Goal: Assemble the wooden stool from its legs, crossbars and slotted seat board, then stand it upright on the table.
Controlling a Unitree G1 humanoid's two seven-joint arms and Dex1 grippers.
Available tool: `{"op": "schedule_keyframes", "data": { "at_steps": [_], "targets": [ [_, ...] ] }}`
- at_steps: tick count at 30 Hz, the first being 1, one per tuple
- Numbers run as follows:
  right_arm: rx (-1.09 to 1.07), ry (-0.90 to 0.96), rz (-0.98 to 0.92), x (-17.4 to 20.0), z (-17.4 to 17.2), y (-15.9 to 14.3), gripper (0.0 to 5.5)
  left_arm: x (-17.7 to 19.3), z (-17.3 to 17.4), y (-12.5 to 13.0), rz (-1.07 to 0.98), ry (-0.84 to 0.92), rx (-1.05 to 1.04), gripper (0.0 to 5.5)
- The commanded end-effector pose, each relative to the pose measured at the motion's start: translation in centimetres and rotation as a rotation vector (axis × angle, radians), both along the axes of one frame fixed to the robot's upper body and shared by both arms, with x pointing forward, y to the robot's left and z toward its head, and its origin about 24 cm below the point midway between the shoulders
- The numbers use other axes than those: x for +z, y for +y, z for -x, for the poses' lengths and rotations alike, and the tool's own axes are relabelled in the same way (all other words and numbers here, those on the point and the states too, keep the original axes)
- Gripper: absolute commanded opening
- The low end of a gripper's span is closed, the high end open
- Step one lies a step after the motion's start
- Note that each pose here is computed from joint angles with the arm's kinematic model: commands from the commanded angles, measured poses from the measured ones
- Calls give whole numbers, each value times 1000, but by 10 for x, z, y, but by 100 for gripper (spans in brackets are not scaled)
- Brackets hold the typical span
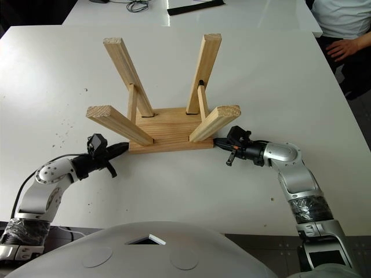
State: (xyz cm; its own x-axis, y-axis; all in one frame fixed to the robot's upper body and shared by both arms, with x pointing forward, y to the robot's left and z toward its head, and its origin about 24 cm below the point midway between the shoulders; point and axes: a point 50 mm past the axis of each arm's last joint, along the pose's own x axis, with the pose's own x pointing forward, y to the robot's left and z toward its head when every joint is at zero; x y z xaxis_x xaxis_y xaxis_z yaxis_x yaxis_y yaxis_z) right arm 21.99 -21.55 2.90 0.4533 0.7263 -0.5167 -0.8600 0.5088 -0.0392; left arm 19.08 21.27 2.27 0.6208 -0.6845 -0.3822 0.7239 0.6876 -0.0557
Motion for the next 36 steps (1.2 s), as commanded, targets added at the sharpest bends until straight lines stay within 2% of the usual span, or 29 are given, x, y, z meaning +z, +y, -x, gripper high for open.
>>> {"op": "schedule_keyframes", "data": {
  "at_steps": [1,3,6,13,19,27,36],
  "targets": [
    [-13,72,35,-11,9,-5,0,-1,4,12,-41,27,8,1],
    [-15,73,38,-12,10,-6,0,1,4,15,-44,29,7,1],
    [-18,74,37,-13,11,-5,0,3,9,9,-25,45,-45,1],
    [-3,76,35,-12,11,-3,0,0,7,0,4,33,-23,1],
    [24,75,12,-11,9,5,0,2,8,-16,44,35,-80,1],
    [79,95,-43,-4,16,17,0,6,9,-19,53,30,-102,1],
    [187,151,-72,27,53,8,0,35,50,-5,47,115,-263,1]
  ]
}}
